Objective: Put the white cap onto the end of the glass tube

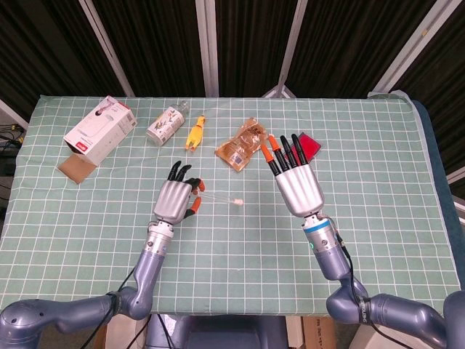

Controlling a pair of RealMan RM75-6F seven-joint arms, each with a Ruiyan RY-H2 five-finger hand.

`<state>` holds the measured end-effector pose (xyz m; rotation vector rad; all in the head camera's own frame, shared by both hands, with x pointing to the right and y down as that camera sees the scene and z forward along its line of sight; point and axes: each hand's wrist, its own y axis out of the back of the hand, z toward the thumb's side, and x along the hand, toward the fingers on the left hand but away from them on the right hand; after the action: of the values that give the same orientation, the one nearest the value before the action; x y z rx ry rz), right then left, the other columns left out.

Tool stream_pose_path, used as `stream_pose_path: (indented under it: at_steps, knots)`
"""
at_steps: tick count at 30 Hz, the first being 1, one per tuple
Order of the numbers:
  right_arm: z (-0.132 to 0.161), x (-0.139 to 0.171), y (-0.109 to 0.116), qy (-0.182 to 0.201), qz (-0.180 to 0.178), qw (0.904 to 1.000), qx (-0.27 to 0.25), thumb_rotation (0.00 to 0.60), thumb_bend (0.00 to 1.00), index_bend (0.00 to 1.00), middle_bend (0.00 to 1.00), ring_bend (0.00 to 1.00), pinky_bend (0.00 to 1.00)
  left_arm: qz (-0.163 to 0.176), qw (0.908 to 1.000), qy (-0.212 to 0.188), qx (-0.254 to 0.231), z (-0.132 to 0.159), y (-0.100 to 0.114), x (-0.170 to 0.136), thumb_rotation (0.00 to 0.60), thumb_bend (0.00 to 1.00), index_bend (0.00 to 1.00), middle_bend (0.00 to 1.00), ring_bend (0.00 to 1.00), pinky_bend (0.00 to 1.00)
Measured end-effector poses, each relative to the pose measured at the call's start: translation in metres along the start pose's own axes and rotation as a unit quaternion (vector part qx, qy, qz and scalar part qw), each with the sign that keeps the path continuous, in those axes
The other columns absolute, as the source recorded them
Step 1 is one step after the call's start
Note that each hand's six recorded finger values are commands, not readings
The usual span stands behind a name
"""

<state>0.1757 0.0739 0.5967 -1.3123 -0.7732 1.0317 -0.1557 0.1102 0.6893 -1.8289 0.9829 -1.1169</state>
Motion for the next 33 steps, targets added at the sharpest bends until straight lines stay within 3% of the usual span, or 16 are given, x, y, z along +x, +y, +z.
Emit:
stream_pose_path:
  at_steps: [6, 18, 33]
  knots:
    - [-0.002, 0.0, 0.006, -0.003, -0.002, 1.0, -0.006, 0.6, 0.36, 0.05, 0.0, 0.0, 0.0, -0.025, 0.9991, 0.003, 0.035, -0.016, -0.013, -0.01, 0.6, 0.63, 0.52, 0.53, 0.13, 0.0]
    - [-0.005, 0.003, 0.007, -0.005, 0.002, 0.9999, -0.01, 0.6, 0.36, 0.05, 0.0, 0.0, 0.0, -0.011, 0.9996, -0.003, 0.026, -0.021, -0.01, -0.015, 0.6, 0.63, 0.49, 0.49, 0.13, 0.0]
    - [-0.004, 0.008, 0.006, -0.009, 0.006, 0.9998, -0.018, 0.6, 0.36, 0.05, 0.0, 0.0, 0.0, -0.027, 0.9986, 0.021, 0.039, -0.043, -0.013, -0.029, 0.6, 0.62, 0.48, 0.49, 0.13, 0.0]
